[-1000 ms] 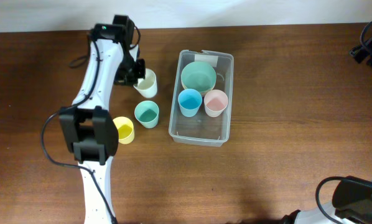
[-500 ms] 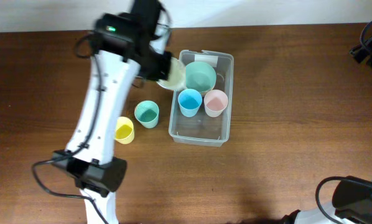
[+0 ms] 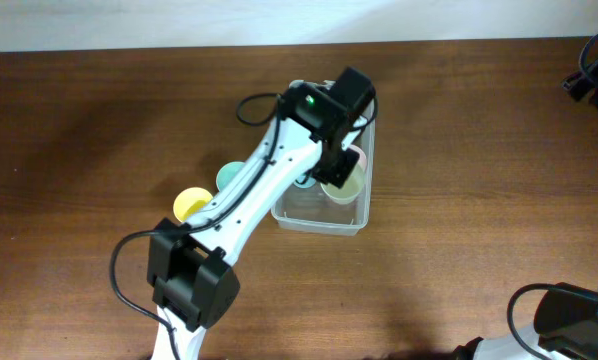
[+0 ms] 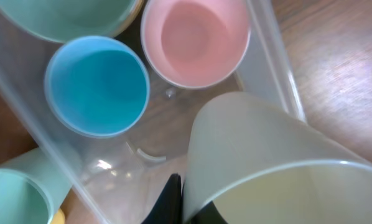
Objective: Pack container
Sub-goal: 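Carry the cream cup into the container's lower right corner and release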
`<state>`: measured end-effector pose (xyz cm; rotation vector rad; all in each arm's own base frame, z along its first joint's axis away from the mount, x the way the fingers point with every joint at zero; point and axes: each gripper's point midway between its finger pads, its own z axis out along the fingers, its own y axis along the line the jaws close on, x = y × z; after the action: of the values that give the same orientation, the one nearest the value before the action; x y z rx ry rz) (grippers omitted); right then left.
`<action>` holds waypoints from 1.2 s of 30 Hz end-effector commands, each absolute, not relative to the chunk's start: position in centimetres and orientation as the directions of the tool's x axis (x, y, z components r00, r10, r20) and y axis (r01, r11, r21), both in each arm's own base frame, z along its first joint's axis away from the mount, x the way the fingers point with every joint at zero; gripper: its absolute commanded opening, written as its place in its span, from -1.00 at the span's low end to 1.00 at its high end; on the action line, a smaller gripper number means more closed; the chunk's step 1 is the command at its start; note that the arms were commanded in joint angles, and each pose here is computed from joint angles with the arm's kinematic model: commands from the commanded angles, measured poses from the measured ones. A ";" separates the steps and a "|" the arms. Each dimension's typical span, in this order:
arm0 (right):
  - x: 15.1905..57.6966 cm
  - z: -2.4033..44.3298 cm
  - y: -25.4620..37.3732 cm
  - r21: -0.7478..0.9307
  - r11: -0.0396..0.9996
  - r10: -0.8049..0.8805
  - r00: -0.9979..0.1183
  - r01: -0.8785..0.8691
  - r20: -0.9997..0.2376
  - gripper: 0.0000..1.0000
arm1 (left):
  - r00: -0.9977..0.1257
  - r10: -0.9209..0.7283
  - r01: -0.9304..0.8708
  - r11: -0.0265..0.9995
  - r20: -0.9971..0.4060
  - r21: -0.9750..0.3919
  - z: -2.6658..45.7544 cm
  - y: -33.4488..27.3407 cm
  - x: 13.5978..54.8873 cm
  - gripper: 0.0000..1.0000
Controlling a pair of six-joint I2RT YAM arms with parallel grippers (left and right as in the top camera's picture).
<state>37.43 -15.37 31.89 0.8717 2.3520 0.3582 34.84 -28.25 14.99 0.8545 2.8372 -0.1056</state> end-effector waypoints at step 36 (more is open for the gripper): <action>37.4 31.8 -15.7 0.427 0.749 0.662 -0.603 0.506 -0.445 0.98 | -0.823 0.557 0.562 0.827 -0.112 -0.007 10.4 -29.9 34.6 -0.13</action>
<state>37.42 -15.38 31.89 0.8726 2.3522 0.3580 33.66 -29.80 8.52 0.9158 2.9313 -0.0419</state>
